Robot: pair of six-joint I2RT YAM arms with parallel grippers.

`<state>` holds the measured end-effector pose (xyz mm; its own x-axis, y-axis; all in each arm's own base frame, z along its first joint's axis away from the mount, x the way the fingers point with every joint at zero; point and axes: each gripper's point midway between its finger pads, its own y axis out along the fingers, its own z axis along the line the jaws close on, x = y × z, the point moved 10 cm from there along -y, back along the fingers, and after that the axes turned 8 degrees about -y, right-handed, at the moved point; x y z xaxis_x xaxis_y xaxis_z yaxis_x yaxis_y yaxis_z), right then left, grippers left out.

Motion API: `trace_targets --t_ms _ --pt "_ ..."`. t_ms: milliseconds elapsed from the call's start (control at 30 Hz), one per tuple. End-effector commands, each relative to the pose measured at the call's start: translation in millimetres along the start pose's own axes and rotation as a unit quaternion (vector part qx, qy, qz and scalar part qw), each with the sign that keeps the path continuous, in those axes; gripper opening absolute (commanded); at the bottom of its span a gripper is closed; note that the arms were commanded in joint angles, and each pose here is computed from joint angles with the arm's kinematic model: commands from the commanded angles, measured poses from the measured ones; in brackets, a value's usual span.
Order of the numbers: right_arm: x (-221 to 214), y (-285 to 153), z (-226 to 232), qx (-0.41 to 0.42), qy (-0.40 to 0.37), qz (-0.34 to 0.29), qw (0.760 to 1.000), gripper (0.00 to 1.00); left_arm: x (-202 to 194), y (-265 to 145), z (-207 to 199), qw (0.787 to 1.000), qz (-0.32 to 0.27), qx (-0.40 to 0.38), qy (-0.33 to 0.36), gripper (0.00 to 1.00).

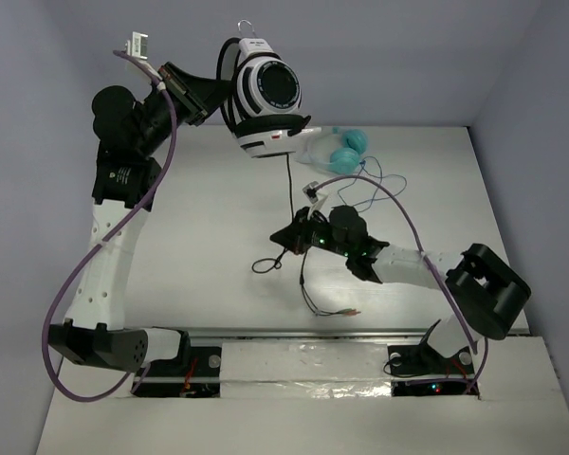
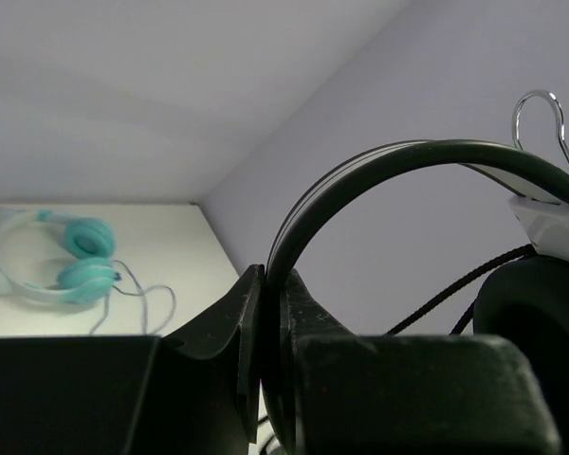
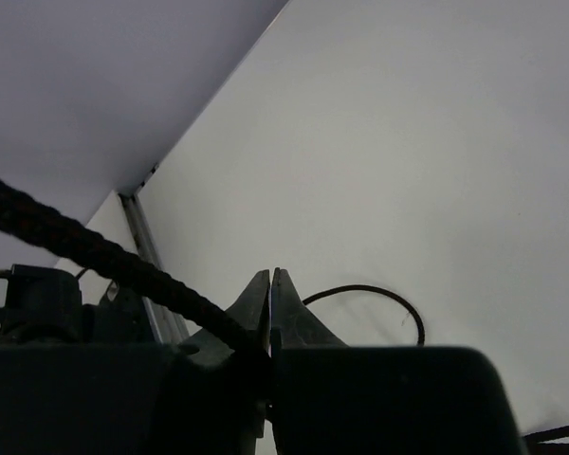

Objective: Wrap the headphones

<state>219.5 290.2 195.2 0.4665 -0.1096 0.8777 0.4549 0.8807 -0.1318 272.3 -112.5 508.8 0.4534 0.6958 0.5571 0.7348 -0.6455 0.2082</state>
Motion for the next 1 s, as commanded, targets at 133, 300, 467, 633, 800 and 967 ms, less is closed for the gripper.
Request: trace_targets --t_ms 133,300,467,633,800,967 --pt "-31.6 4.7 55.0 0.030 -0.021 0.073 0.997 0.00 23.5 -0.2 25.9 0.973 -0.202 0.106 0.013 0.00" --pt "-42.0 -3.9 82.1 0.005 -0.046 0.111 0.993 0.00 15.0 14.5 79.3 0.944 -0.247 0.214 0.034 0.00" --pt "-34.6 -29.7 101.1 -0.017 -0.065 0.142 0.988 0.00 -4.2 17.8 118.7 0.888 -0.279 0.348 0.111 0.00" --pt "-9.2 -51.6 112.8 -0.047 -0.105 0.165 0.979 0.00 -39.9 36.4 147.2 0.834 -0.233 0.453 0.209 0.00" --pt "22.7 -70.0 110.3 -0.127 -0.170 0.183 0.960 0.00 -101.9 49.1 164.2 0.804 -0.135 0.495 0.299 0.00" --pt "54.3 -82.8 100.3 -0.227 -0.214 0.143 0.939 0.00 -143.5 29.0 173.7 0.785 -0.048 0.513 0.343 0.00"
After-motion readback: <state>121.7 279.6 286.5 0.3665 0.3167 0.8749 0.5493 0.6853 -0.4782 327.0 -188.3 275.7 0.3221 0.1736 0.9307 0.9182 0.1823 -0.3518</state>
